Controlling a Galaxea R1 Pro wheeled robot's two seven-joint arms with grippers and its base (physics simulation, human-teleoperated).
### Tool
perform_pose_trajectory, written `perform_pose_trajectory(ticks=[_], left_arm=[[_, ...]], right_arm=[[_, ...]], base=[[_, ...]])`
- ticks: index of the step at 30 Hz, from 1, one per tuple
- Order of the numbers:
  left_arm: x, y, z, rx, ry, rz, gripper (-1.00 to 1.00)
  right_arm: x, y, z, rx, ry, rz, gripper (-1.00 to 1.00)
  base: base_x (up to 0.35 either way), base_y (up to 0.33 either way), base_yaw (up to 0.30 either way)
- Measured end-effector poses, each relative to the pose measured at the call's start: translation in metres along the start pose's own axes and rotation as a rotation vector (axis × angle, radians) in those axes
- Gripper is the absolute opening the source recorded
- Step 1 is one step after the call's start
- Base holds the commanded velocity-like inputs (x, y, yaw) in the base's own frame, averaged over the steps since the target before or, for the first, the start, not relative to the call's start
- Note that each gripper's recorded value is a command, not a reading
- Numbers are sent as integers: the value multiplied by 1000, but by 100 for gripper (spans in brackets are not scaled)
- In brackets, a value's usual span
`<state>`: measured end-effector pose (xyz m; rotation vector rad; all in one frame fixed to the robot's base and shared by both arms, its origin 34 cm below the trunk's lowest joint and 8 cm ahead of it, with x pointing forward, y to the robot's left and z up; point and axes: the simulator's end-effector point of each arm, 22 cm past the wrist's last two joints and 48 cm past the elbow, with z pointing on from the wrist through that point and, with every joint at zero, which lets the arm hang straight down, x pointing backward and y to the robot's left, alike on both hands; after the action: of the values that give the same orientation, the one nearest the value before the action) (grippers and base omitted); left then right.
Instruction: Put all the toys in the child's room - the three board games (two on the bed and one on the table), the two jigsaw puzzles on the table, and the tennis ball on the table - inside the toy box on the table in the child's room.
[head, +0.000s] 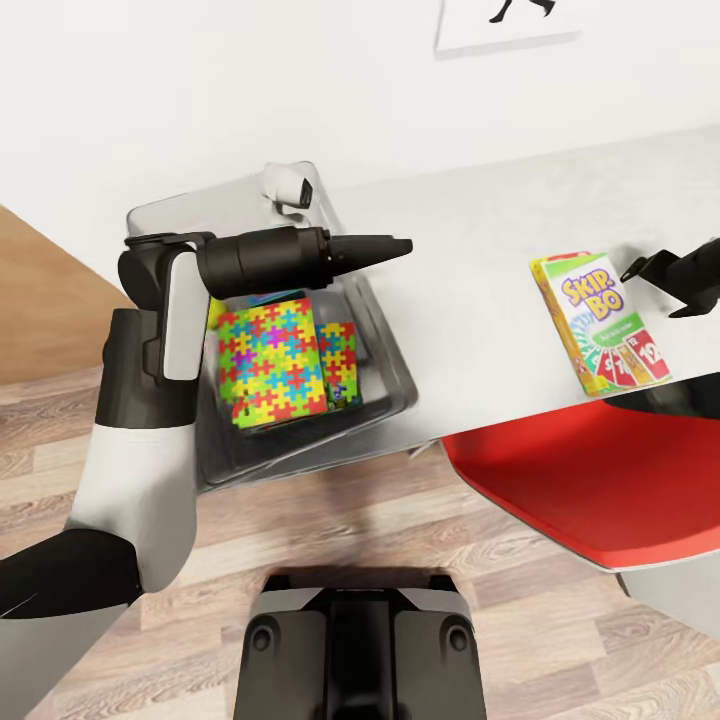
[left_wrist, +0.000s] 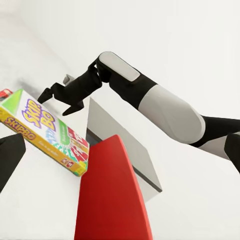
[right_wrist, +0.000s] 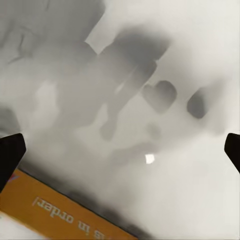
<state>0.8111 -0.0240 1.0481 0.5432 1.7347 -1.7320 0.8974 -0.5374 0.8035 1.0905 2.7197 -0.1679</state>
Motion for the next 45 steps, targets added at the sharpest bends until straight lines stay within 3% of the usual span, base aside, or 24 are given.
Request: perform_pose_trajectory(ticks=[19, 45], left_arm=[[0, 1, -1, -1, -1, 0, 100], [-1, 0, -2, 0, -3, -1, 100]], right_arm=[[0, 0, 0, -2, 1, 0, 100], [0, 0, 0, -2, 0, 1, 100]], base=[[0, 157, 0], [-54, 53, 0]])
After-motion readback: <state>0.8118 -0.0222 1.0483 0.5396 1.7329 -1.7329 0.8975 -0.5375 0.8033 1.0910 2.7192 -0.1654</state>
